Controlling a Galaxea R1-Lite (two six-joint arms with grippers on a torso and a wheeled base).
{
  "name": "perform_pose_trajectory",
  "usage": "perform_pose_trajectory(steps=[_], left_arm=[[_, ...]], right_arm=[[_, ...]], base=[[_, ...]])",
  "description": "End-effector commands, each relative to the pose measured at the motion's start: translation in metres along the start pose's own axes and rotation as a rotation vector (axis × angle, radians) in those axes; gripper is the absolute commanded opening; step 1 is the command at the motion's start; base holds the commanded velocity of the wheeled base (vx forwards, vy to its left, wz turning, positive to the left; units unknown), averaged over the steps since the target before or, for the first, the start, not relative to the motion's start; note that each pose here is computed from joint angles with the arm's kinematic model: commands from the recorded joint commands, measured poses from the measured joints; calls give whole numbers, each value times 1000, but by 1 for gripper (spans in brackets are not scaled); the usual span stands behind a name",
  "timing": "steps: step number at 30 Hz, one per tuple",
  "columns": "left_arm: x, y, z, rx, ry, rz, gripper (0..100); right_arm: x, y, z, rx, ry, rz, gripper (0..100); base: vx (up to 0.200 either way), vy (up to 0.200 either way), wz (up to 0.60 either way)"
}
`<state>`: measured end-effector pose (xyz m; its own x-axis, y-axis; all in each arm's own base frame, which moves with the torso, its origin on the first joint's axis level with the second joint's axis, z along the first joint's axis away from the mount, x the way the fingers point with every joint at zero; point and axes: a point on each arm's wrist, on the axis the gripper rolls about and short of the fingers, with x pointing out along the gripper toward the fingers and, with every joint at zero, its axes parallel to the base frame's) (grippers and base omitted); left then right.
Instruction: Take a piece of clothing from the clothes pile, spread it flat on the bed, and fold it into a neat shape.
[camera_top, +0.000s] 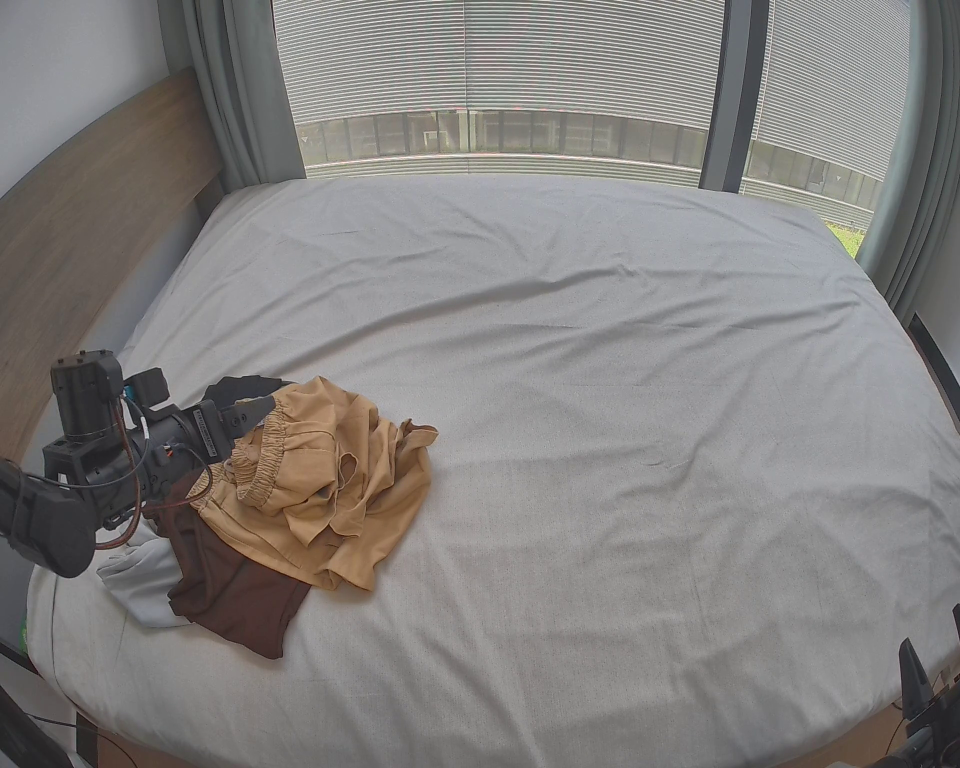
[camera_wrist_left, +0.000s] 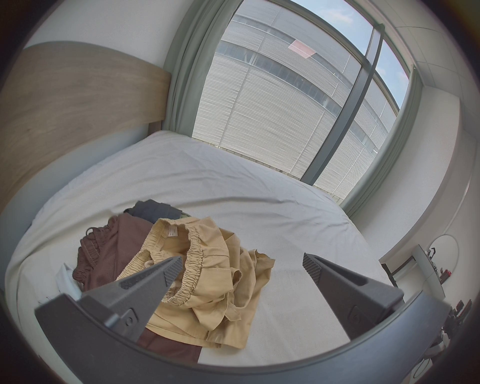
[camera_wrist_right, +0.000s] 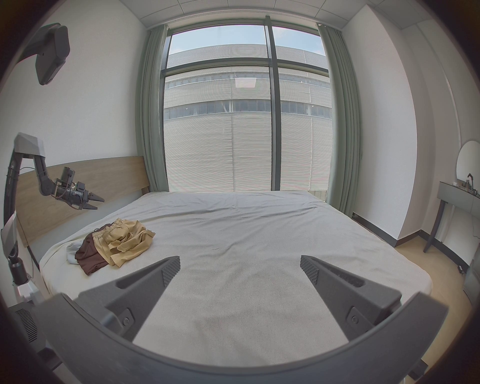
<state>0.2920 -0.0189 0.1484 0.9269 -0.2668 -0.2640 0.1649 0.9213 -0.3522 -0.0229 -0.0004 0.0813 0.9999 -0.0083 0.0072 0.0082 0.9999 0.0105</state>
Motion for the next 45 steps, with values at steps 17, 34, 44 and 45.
perform_pose_trajectory(steps=[17,34,44,45], left_arm=[[75,42,-29,-36,104,43,100],[119,52,-42,-36,122,33,100],[127,51,-52,-35,144,27,100],[127,51,-53,-35,146,27,100]], right_arm=[[0,0,-5,0,4,1,100],[0,0,-5,2,4,-1,100],[0,0,-5,2,4,-1,100],[0,0,-5,2,4,-1,100]], base=[[0,0,0],[0,0,0],[0,0,0],[0,0,0]])
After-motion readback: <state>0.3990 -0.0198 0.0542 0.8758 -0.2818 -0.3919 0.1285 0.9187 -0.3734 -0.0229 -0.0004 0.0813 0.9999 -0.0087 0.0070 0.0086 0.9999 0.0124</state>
